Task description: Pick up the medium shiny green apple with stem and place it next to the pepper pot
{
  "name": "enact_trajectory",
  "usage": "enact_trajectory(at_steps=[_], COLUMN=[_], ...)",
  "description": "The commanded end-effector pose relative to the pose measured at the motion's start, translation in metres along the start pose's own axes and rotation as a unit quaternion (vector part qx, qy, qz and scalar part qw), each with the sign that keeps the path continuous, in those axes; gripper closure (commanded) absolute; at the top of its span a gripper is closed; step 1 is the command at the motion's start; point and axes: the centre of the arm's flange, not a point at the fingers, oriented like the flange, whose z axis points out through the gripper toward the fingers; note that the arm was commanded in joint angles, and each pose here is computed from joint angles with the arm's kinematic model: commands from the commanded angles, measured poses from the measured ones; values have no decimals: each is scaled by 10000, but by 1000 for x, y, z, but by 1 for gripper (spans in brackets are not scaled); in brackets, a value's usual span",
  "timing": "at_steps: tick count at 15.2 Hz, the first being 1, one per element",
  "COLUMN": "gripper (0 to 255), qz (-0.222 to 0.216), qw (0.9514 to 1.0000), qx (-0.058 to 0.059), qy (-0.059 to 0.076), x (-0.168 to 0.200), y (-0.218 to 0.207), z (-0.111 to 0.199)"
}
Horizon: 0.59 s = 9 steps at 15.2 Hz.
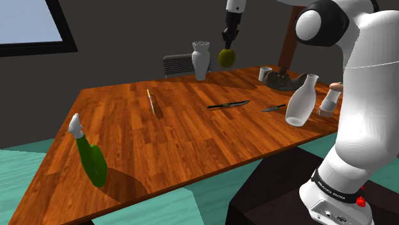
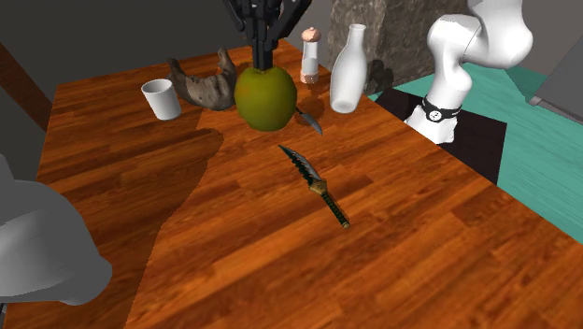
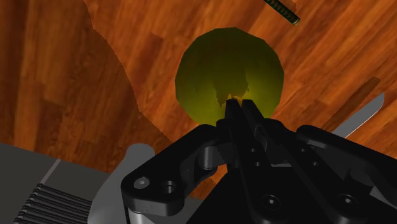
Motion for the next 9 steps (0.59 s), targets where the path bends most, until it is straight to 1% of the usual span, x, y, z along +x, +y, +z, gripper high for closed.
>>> enact_trajectory(at_steps=[1, 8, 9], gripper=[255, 255, 255], qz=[0, 0, 0], qw=[10000, 10000, 10000], qx=[0, 0, 0], qy=[-1, -1, -1], x=[1, 5, -7], y=[-2, -2, 2], z=[-11, -46, -47])
